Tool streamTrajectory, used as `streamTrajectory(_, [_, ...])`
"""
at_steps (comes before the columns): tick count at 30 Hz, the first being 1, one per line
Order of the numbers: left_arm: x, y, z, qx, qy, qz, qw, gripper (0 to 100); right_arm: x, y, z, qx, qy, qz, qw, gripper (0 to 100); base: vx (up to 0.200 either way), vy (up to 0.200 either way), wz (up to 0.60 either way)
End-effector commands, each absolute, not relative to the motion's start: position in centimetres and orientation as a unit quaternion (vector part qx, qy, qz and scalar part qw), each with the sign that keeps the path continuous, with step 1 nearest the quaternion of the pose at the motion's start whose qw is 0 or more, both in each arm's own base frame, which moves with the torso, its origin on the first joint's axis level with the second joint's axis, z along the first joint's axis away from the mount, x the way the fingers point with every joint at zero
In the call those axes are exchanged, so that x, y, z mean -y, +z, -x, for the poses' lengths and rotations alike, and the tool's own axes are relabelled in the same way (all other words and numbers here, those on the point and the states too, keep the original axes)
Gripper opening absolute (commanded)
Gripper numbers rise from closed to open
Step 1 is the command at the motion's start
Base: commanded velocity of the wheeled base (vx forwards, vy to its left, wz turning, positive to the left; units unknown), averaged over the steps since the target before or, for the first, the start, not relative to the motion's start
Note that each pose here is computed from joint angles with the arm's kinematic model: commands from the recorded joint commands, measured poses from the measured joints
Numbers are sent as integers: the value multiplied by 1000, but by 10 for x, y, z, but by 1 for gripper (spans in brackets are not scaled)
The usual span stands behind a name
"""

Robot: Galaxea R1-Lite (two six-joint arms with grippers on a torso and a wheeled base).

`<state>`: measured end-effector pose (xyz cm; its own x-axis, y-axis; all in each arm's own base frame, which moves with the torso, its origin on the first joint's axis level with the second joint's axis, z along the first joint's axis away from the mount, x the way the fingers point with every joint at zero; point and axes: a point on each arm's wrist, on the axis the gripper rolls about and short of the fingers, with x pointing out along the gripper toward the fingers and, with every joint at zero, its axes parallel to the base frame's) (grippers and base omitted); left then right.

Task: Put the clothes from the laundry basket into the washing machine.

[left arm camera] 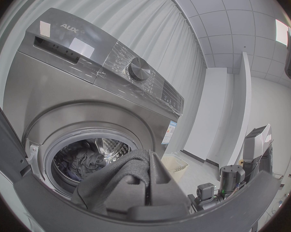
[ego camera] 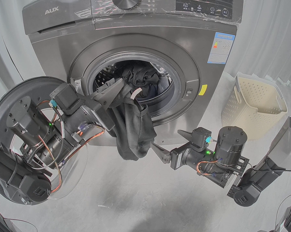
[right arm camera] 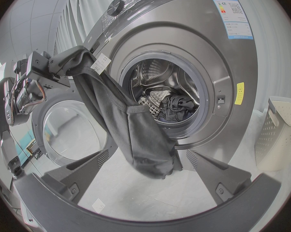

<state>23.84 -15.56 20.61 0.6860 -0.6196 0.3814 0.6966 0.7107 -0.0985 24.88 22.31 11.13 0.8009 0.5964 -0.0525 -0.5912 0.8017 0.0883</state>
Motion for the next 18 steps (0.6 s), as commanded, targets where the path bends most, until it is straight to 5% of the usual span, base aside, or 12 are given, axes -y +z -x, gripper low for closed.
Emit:
streamTrajectory(1, [155,207,-240,166,-359,119,911,0,-229,100,-255,-48,314,-29,948,100,0,0,0])
streamTrajectory(18, [158,204,-251,164,-342,120,917,0,-267,103,-249,-24,355,-41,934,100,0,0,0])
